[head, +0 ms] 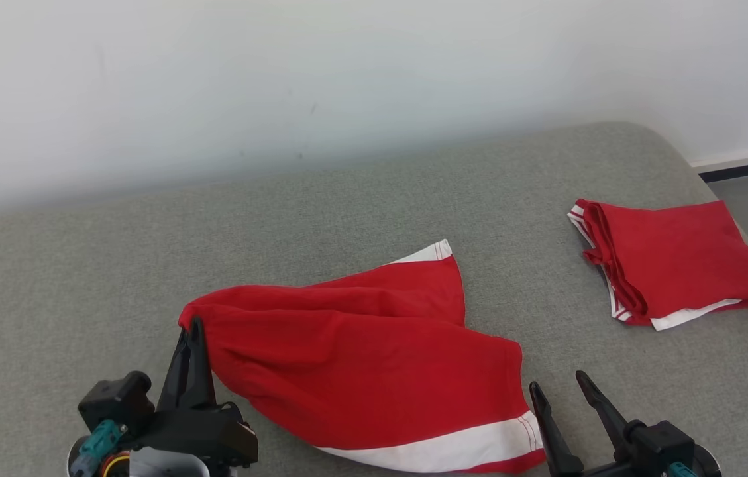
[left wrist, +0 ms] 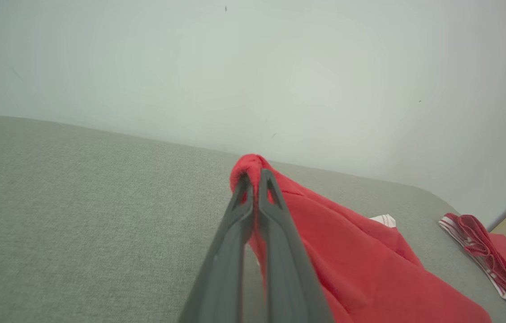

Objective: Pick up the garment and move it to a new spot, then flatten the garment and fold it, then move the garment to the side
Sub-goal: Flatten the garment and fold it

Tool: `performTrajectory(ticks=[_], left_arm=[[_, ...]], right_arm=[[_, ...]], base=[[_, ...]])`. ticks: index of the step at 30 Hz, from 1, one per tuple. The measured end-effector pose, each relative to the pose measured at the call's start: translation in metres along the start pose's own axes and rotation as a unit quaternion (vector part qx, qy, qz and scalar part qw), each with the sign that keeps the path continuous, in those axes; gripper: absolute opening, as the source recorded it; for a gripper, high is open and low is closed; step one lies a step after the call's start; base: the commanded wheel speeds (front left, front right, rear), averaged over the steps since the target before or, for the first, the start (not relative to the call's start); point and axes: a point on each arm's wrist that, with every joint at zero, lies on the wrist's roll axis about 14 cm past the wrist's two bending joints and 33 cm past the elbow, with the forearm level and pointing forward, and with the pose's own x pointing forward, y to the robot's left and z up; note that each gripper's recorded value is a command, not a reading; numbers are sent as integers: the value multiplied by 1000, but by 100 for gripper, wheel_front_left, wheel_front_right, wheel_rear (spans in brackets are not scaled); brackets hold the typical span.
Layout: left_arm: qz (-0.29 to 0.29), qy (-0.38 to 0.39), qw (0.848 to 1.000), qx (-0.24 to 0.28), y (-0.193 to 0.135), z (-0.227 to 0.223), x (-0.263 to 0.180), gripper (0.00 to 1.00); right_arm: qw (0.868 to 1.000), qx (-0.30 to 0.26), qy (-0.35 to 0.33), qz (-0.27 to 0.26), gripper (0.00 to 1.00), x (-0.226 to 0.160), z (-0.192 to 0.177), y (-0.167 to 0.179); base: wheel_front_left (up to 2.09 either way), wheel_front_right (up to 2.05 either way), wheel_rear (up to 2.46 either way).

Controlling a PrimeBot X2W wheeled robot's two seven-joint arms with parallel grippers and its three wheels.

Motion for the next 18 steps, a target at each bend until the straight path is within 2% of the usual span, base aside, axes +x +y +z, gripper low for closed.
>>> performTrajectory(ticks=[5, 18], left_arm=[[-22, 26, 999, 2, -14, -4, 12, 0], [-55, 87, 994, 23, -43, -44, 84, 0]], right_arm=[[1000, 2, 1, -6, 100, -2, -1, -3], [999, 0, 11, -36, 100, -5, -4, -19]], base=[[0, 0, 0], [0, 0, 0]])
